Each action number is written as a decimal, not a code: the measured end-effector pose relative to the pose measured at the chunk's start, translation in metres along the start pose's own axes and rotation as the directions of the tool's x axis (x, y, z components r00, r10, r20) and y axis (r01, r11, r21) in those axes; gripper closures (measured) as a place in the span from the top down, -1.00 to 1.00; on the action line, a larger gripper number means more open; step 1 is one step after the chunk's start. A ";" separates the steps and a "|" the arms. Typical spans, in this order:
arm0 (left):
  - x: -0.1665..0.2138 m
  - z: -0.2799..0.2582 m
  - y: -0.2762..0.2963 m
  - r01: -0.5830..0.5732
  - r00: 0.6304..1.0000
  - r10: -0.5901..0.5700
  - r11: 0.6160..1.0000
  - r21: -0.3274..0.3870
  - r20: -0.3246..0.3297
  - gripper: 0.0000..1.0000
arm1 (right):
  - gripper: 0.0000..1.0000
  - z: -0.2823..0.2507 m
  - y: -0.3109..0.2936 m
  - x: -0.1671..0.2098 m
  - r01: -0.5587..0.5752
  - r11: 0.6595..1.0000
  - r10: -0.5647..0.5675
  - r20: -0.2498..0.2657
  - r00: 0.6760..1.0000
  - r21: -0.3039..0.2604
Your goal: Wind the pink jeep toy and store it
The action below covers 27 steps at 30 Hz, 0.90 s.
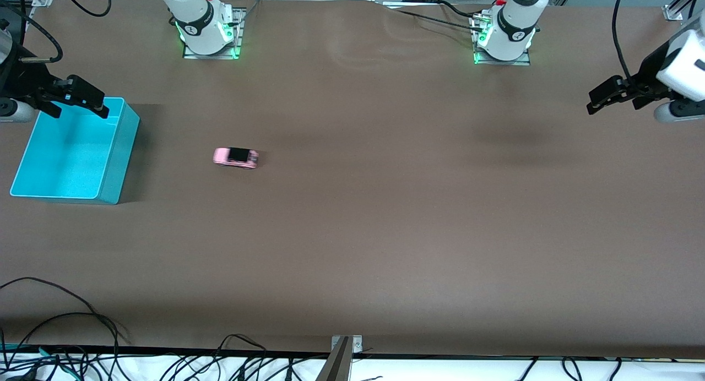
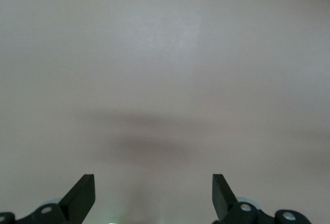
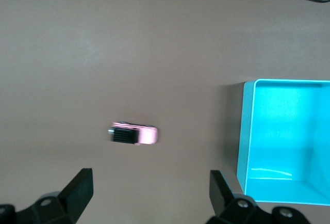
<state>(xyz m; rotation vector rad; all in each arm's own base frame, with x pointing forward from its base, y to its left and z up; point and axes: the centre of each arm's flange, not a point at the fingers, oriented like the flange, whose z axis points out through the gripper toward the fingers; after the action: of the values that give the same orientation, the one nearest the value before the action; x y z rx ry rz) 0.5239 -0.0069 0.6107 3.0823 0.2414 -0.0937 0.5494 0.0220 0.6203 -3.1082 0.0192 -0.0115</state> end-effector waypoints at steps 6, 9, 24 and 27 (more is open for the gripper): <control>0.002 -0.007 -0.011 0.019 1.000 -0.019 1.000 -0.021 -0.010 1.00 | 1.00 0.000 0.001 0.000 -0.001 1.000 0.001 0.000 1.000 0.000; 0.002 -0.008 -0.012 0.020 1.000 -0.020 1.000 -0.020 -0.007 1.00 | 1.00 0.000 0.002 0.000 -0.003 1.000 0.003 0.000 1.000 0.000; -0.001 -0.005 -0.028 -0.077 0.996 0.076 0.997 0.011 0.040 1.00 | 1.00 0.000 0.003 0.000 -0.005 1.000 0.005 0.001 1.000 0.000; 0.000 -0.005 -0.033 -0.072 0.997 0.071 0.997 0.010 0.041 1.00 | 1.00 0.000 0.003 0.000 -0.005 1.000 0.005 0.001 1.000 0.000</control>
<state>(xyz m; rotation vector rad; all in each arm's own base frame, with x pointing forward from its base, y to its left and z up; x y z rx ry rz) 0.5186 0.0263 0.6143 3.0932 0.1293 -0.1546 0.5495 0.0195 0.6198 -3.1082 0.0263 -0.0098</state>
